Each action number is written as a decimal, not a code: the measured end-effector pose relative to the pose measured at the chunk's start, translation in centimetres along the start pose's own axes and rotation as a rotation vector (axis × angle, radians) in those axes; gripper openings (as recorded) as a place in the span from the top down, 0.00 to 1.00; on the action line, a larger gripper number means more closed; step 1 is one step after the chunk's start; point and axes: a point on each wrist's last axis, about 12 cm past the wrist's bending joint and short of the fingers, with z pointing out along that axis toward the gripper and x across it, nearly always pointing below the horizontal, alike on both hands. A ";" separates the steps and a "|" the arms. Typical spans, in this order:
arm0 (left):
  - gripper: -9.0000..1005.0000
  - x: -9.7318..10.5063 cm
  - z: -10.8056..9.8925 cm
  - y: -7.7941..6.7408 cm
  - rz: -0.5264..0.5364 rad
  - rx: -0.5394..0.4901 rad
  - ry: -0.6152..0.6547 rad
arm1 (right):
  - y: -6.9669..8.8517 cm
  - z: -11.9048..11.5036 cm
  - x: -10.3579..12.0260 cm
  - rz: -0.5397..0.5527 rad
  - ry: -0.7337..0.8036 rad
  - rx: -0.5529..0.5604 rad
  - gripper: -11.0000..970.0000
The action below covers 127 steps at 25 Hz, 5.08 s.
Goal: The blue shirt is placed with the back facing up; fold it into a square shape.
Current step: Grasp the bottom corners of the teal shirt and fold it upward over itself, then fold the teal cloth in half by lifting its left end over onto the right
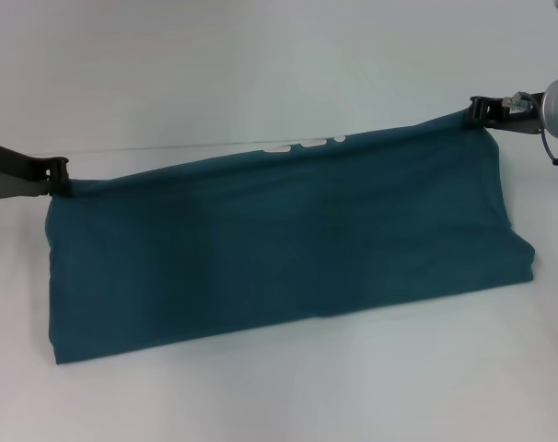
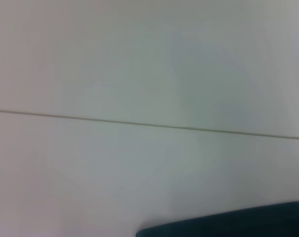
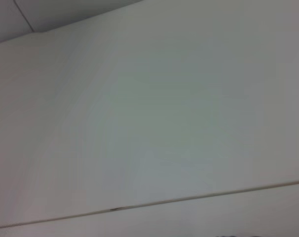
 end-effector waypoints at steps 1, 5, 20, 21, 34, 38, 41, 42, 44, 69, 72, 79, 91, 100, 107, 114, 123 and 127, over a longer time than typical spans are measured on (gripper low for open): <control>0.88 0.0 0.0 0.0 0.003 0.001 -0.003 | 0.1 0.0 0.0 -0.001 0.001 -0.002 0.94; 0.87 0.0 0.0 0.0 0.013 -0.002 -0.013 | 0.0 0.0 0.0 0.005 -0.001 -0.003 0.94; 0.66 -0.4 -0.7 1.2 -0.038 -0.021 -0.091 | -2.0 -1.2 -1.4 0.086 -0.039 0.012 0.59; 0.61 -0.4 -0.8 1.4 -0.046 -0.020 -0.094 | -2.1 -1.3 -1.5 0.087 -0.036 0.011 0.52; 0.34 5.0 -4.2 4.7 -0.361 0.380 -0.136 | -5.5 -7.3 3.1 0.297 -0.040 -0.493 0.43; 0.34 8.0 -5.1 5.9 -0.473 0.542 -0.153 | -6.2 -9.4 5.8 0.310 -0.017 -0.646 0.46; 0.34 10.8 -4.7 6.3 -0.562 0.640 -0.141 | -6.8 -10.6 7.9 0.292 0.015 -0.713 0.49; 0.34 11.6 -4.4 6.4 -0.587 0.665 -0.139 | -7.0 -11.0 8.7 0.284 0.021 -0.733 0.49; 0.34 13.6 -3.8 6.4 -0.651 0.718 -0.146 | -7.3 -11.4 9.8 0.276 0.030 -0.757 0.50; 0.34 18.7 0.5 6.0 -0.817 0.555 -0.105 | -7.4 -9.7 11.0 0.257 0.059 -0.666 0.49; 0.34 17.7 -0.2 6.4 -0.793 0.572 -0.132 | -7.4 -9.6 10.9 0.260 0.058 -0.661 0.49; 0.35 15.3 0.7 6.2 -0.766 0.503 -0.180 | -7.3 -9.5 11.0 0.276 0.055 -0.669 0.49; 0.32 16.0 2.3 5.7 -0.813 0.429 -0.173 | -7.6 -9.6 11.3 0.291 0.053 -0.659 0.49; 0.30 15.7 2.1 5.7 -0.781 0.431 -0.172 | -7.7 -9.4 11.5 0.302 0.061 -0.654 0.49; 0.27 13.6 -0.2 6.1 -0.564 0.476 -0.153 | -7.6 -9.4 11.4 0.301 0.057 -0.656 0.49; 0.25 12.2 -0.5 5.8 -0.323 0.405 -0.139 | -7.6 -9.3 11.2 0.296 0.058 -0.654 0.49; 0.27 12.1 0.8 5.6 -0.284 0.288 -0.142 | -7.6 -9.3 11.3 0.299 0.055 -0.649 0.49; 0.27 12.0 1.0 5.4 -0.262 0.274 -0.139 | -7.6 -9.3 11.3 0.300 0.055 -0.648 0.49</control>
